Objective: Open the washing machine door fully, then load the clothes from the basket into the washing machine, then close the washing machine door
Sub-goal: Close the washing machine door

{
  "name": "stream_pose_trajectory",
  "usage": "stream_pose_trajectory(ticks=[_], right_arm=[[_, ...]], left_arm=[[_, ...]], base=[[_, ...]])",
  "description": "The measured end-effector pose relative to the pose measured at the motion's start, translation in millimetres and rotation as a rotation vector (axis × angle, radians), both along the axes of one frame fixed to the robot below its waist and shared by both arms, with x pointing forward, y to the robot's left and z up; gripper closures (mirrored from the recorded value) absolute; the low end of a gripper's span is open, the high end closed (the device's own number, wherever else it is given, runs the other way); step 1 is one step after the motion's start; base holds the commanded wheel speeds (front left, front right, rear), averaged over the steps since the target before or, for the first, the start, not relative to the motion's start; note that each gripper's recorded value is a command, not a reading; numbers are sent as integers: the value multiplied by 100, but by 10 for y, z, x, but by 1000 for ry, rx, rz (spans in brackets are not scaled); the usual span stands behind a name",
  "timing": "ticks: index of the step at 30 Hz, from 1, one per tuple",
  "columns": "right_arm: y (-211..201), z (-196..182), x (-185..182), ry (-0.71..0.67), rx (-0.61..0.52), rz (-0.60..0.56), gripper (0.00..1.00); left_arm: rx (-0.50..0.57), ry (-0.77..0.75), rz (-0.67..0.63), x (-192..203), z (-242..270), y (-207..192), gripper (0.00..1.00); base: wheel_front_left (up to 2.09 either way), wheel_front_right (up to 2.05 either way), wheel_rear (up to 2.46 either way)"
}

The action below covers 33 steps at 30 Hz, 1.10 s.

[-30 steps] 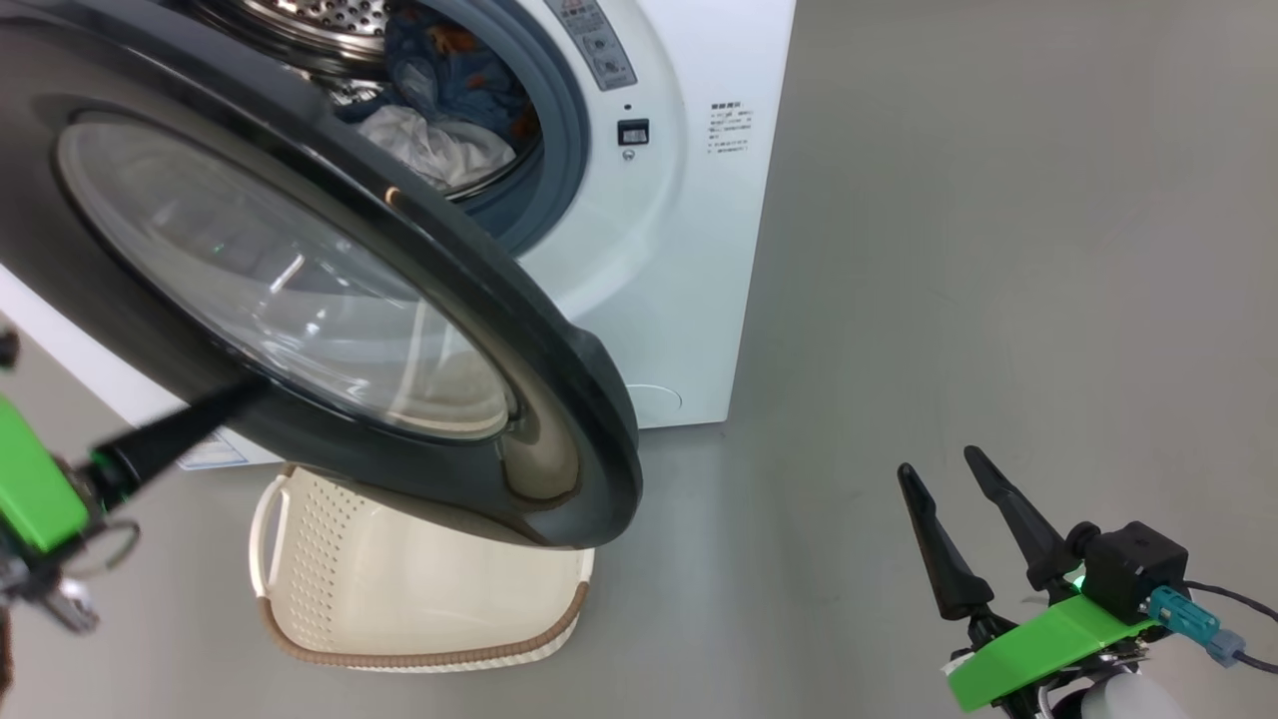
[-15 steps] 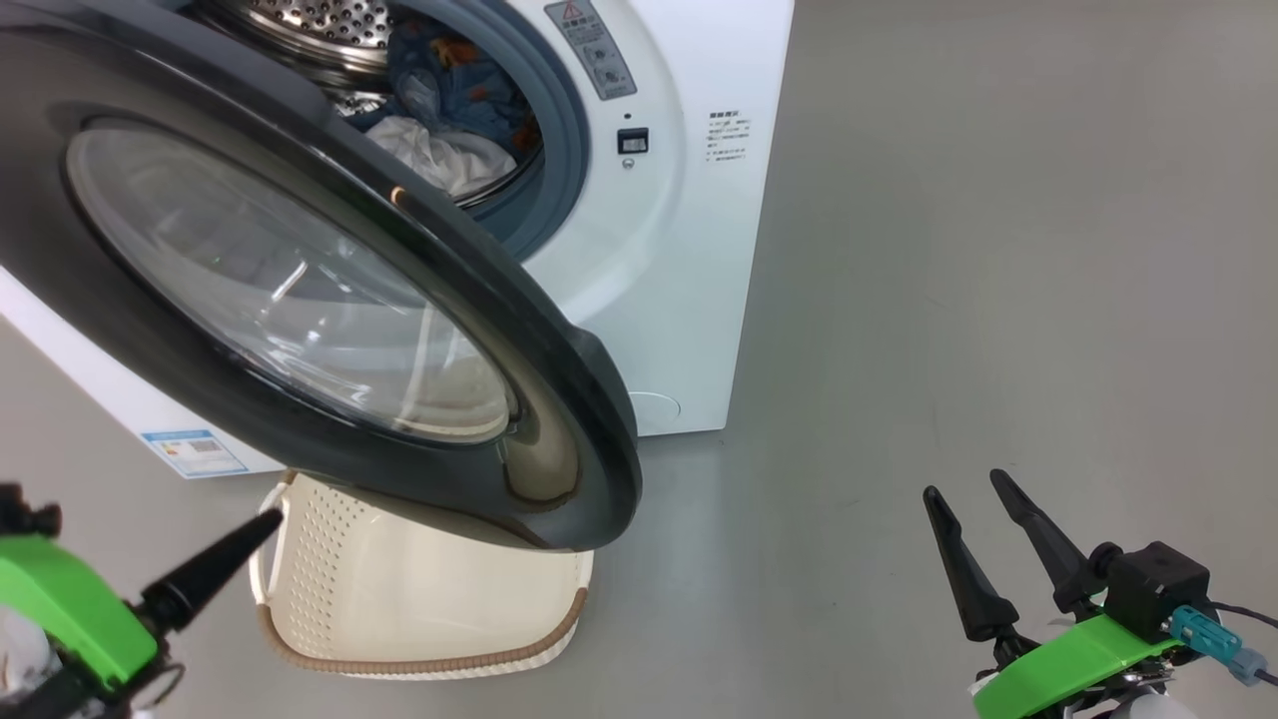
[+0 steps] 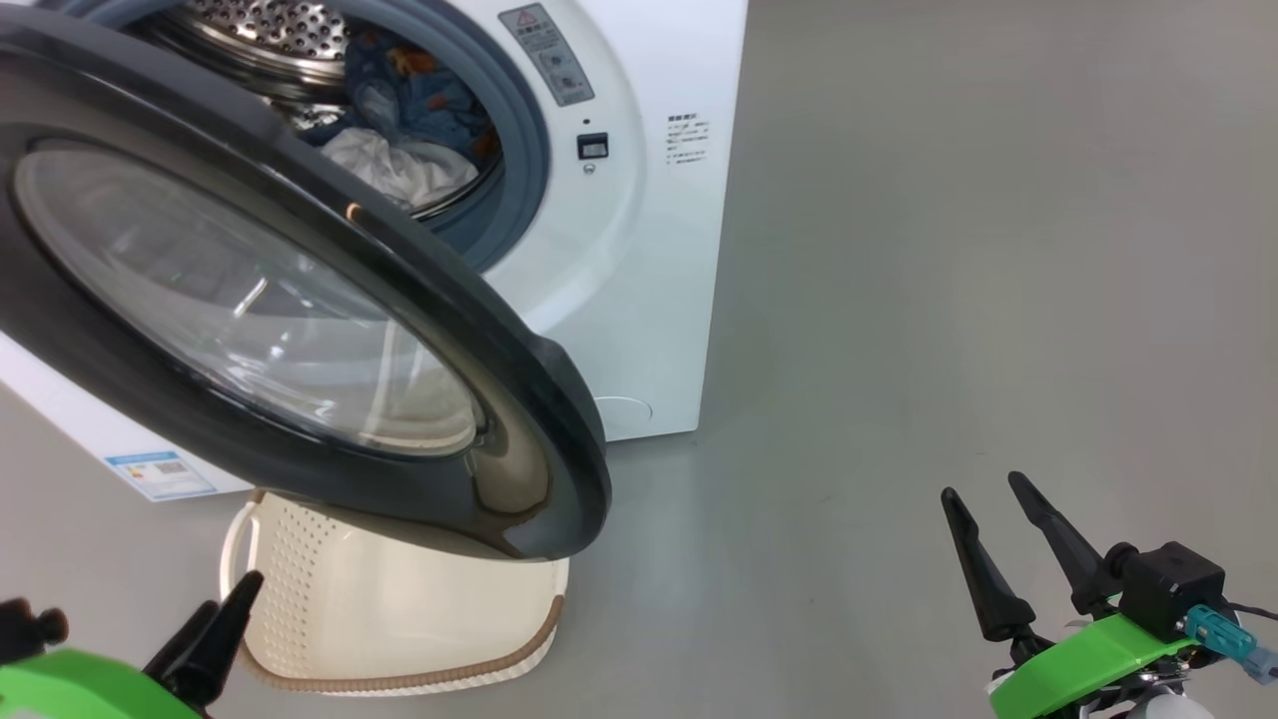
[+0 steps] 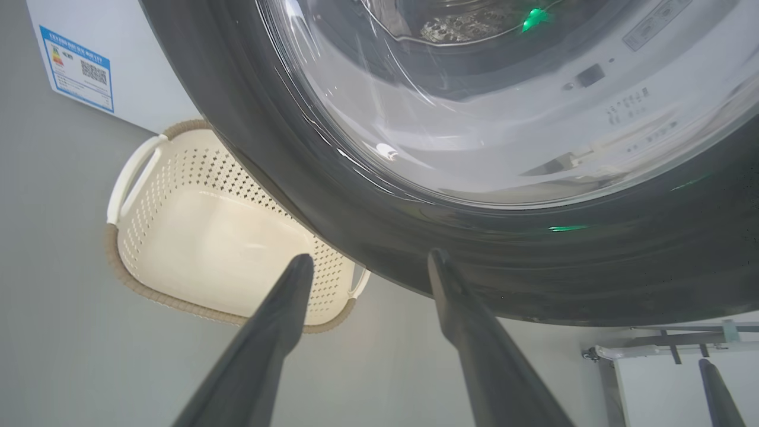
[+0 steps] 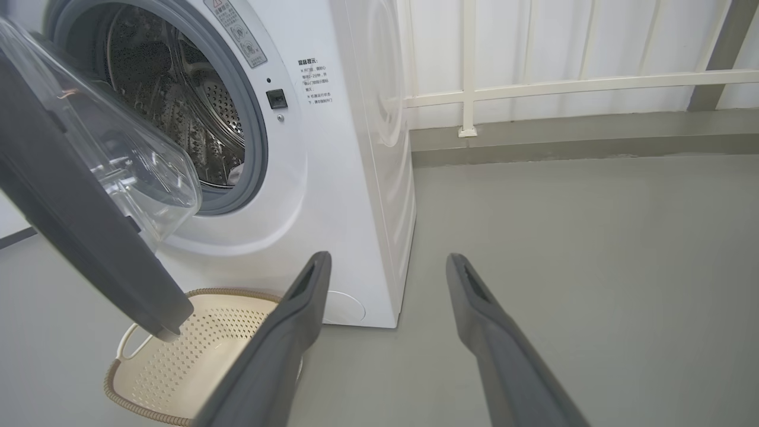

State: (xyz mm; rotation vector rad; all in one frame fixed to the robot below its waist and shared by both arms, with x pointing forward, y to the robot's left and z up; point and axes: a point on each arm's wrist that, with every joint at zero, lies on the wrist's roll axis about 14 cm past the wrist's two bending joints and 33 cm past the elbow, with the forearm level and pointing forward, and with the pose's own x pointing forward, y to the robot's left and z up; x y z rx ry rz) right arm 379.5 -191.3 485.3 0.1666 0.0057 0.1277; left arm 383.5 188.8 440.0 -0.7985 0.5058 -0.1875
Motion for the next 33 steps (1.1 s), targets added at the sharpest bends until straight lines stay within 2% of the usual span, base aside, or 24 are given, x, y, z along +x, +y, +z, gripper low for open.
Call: stream_pose_trajectory(ticks=[8,14,22,27,33], right_arm=[[-128,13,-46,-1,-13,-31,0],[-218,38,-48,-8,-18,-55,0],[-328,107,-64,-28,-20,-87,0],[-386,150,-82,-40,-23,-103,0],[-426,180,-108,-48,-23,-115,0]], left_arm=[[196,-195,44,-41,-31,-16,0],[342,-246,26,-118,-166,49,0],[442,-439,111,42,276,47,0],[497,-492,140,-1,401,42,0],[524,-490,132,-68,359,-33,0]], base=[[0,0,0],[0,0,0],[0,0,0],[0,0,0],[0,0,0]])
